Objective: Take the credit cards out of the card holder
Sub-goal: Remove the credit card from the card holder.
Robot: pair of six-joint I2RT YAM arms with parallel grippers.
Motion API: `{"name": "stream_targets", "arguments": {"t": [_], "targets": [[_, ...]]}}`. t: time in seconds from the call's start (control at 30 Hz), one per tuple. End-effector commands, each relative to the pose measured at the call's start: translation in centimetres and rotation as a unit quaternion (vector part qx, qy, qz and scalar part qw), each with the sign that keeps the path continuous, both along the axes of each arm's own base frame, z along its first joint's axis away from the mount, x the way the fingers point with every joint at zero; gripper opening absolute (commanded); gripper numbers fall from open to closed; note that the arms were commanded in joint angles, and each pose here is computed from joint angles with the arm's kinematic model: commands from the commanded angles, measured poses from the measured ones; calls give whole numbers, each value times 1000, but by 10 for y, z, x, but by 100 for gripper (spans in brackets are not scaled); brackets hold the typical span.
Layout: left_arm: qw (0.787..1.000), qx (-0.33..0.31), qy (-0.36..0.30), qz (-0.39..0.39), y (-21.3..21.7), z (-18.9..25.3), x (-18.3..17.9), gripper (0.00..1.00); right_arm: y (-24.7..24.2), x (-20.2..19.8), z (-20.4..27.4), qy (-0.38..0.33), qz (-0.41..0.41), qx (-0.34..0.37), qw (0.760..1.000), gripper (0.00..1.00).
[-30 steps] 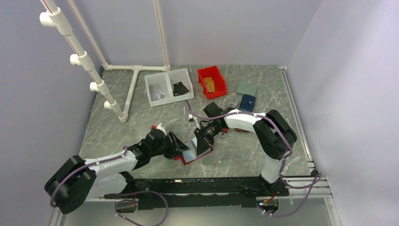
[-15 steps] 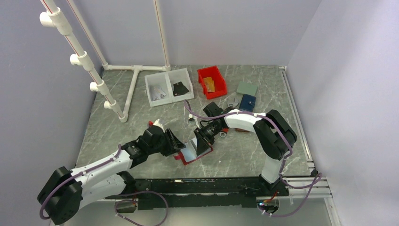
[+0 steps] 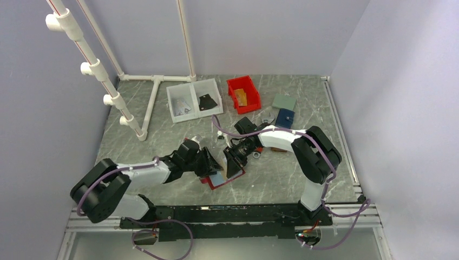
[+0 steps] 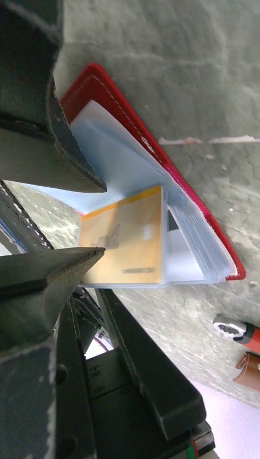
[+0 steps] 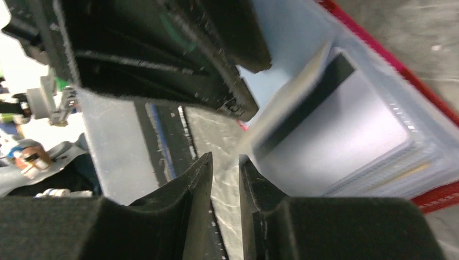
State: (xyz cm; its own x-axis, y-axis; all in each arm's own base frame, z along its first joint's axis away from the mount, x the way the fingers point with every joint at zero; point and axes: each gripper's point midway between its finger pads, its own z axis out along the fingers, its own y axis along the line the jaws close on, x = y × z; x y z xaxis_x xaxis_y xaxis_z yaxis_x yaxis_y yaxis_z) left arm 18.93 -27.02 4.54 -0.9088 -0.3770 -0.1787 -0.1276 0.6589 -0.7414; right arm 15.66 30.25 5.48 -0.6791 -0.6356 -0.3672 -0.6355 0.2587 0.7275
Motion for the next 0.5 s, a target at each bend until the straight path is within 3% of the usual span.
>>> {"name": "stream_targets", "arguments": {"t": [0.0,0.23,0.4,0.47], "targets": [[998,-51,-33,-24,-26,23,16,47,4,23,-9,-51,-4,-5,999,30],[998,-50,-22,-24,-24,15,12,48,6,26,-8,-43,-9,-5,999,34],[999,-44,-26,-15,-17,17,10,51,4,41,-13,-46,-39,-21,998,28],[998,-49,-30,-9,-14,19,8,53,2,47,-13,-46,-53,-21,997,21]]}}
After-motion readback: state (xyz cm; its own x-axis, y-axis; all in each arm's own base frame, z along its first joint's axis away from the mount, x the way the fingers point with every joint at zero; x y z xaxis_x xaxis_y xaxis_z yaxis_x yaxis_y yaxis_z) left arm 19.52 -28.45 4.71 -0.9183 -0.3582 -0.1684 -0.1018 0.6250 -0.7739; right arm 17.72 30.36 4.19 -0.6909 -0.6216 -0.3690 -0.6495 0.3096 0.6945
